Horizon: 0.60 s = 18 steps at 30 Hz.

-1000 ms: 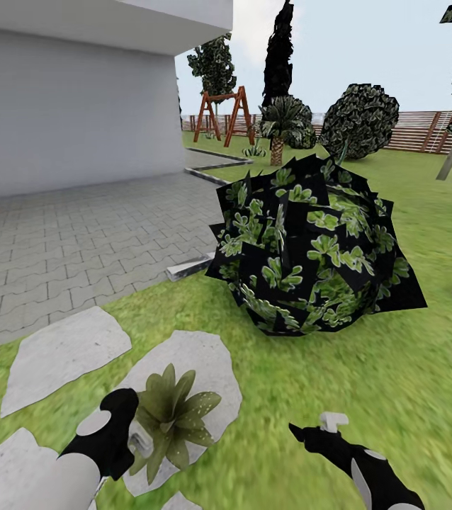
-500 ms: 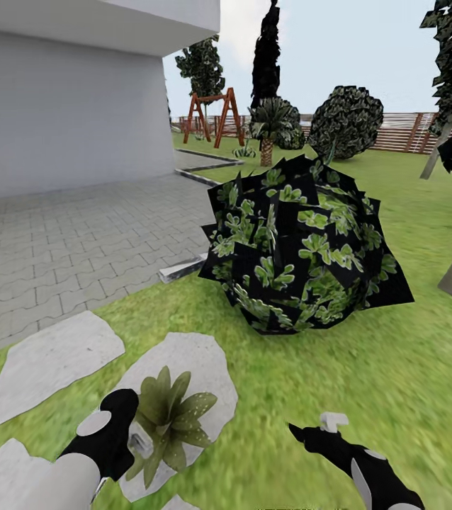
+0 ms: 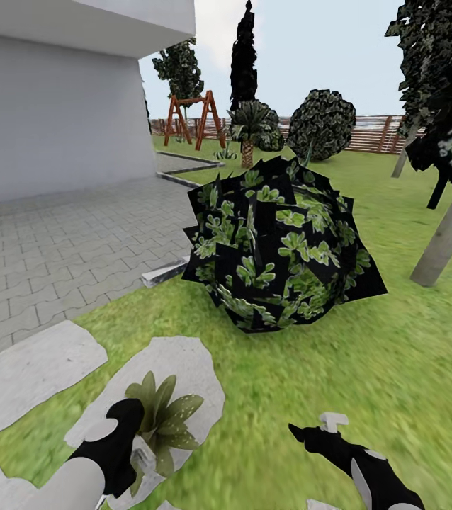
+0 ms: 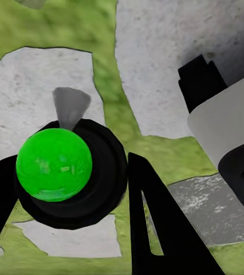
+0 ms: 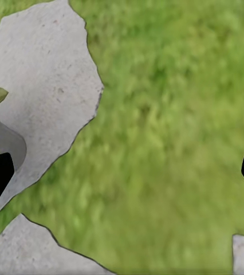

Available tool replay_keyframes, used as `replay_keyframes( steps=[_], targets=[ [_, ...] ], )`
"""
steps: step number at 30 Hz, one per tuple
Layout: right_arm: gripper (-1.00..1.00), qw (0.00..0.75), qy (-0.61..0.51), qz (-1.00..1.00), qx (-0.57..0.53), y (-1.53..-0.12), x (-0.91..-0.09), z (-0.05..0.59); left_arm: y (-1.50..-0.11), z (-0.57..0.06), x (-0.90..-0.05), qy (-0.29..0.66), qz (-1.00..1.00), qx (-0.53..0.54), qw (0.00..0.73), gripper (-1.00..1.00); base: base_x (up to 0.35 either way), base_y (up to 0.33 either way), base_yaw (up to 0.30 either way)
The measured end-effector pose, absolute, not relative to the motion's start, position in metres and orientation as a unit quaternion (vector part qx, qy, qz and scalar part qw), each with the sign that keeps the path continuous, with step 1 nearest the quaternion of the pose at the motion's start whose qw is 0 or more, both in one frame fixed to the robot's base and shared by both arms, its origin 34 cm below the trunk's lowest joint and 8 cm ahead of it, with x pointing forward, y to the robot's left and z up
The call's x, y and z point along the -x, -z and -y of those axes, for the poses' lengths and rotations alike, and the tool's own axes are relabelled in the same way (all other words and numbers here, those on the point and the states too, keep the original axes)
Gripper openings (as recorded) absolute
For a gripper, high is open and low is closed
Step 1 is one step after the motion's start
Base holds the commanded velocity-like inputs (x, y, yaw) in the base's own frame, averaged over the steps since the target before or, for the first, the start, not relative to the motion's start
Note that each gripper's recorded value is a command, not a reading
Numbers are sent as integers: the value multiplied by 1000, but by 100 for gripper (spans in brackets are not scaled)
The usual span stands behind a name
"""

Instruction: Pick up the pesticide atomizer in the garden and spray insectifuge to fully cover both potted plants in the garden.

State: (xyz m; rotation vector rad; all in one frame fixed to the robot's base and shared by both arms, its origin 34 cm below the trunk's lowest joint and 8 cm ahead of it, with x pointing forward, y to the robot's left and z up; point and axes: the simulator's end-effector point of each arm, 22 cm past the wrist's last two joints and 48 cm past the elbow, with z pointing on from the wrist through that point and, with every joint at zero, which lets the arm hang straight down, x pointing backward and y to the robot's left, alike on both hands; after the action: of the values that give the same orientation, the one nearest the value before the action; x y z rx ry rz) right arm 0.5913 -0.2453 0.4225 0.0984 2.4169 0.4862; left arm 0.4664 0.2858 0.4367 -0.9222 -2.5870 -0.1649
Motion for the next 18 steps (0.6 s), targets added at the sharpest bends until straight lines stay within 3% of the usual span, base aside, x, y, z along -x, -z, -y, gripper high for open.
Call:
replay_keyframes(
  steps=[18],
  targets=[
    [100, 331, -186, -925, -38, -422, -591, 245, -441, -276, -477, 73, 913, 355, 186, -100, 0, 0, 0]
  ],
)
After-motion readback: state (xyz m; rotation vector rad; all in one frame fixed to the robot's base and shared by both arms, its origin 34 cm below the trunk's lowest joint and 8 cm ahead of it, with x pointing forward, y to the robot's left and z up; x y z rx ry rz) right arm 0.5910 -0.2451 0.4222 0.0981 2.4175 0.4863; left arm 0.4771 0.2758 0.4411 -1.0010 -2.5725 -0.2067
